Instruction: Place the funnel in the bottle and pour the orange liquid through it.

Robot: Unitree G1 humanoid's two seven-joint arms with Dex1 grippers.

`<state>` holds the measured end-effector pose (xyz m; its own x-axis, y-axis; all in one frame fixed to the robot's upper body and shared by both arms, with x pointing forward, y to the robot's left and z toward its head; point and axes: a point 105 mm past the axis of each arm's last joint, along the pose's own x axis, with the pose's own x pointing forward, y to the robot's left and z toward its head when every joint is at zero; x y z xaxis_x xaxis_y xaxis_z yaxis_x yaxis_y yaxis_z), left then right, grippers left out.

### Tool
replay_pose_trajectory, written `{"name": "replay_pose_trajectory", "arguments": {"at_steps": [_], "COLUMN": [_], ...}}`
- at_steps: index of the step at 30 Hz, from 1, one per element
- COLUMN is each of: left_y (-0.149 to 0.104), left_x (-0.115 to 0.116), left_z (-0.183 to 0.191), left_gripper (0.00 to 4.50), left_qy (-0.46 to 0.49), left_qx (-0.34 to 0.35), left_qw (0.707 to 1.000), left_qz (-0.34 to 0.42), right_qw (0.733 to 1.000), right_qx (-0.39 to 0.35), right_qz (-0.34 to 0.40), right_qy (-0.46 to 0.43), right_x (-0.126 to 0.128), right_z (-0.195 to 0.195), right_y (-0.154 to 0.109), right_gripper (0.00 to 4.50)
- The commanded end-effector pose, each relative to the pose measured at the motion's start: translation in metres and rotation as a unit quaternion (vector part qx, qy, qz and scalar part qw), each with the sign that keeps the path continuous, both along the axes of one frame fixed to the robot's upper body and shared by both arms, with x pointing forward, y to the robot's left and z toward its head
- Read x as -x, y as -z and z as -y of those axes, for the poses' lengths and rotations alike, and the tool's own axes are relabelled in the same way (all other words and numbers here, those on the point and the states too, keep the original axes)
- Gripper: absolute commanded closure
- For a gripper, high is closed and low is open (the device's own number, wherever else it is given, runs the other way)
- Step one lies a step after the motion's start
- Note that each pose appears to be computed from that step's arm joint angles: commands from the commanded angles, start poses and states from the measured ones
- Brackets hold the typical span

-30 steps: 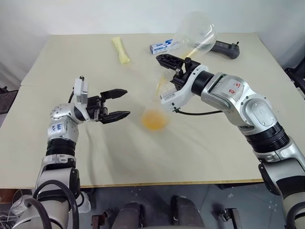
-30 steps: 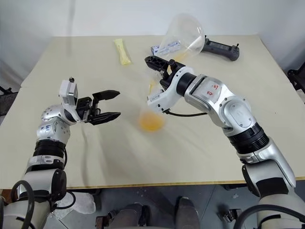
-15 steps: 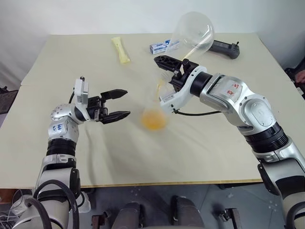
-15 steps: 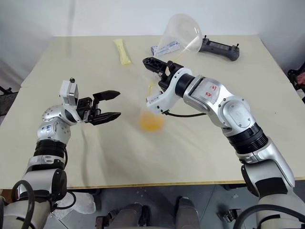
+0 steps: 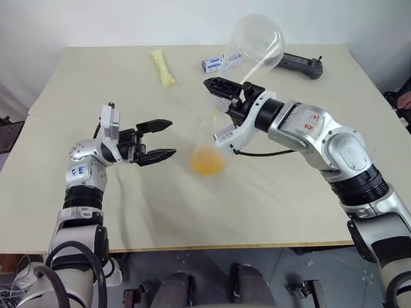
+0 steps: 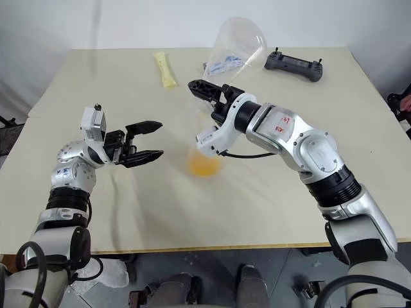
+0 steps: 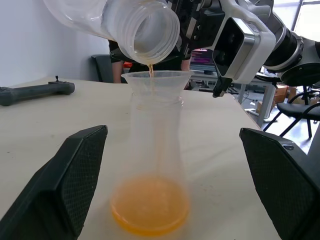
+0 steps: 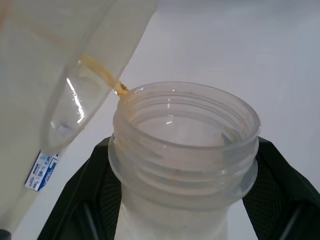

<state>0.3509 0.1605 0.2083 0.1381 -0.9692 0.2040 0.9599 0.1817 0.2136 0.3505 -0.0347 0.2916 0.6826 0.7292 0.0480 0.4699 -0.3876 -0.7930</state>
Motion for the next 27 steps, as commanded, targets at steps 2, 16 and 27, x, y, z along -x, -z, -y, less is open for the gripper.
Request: {"name": "replay_pose_trajectory", "arguments": {"at_steps": [2, 16, 27], "left_y": [-0.013, -0.015, -0.016], "left_x": [0.003, 0.0, 0.0], "left_z": [0.0, 0.004, 0.004], "left_gripper": [0.0, 0.0, 0.0], "left_qy": [0.01, 0.004, 0.005], "left_qx": [0.0, -0.002, -0.009], "left_qw": [1.0, 1.0, 1.0], "left_qz": [0.03, 0.029, 0.029], "right_qw": [1.0, 0.981, 0.849], "right_qx": [-0.013, -0.173, -0.458], "right_qz": [0.024, -0.085, -0.262], "right_qy": [-0.009, 0.005, -0.005], "right_x": [0.006, 0.002, -0.004], "right_z": [0.001, 0.013, 0.056], "right_y": [-0.013, -0.019, -0.034], "right_gripper": [1.73, 1.73, 1.73]}}
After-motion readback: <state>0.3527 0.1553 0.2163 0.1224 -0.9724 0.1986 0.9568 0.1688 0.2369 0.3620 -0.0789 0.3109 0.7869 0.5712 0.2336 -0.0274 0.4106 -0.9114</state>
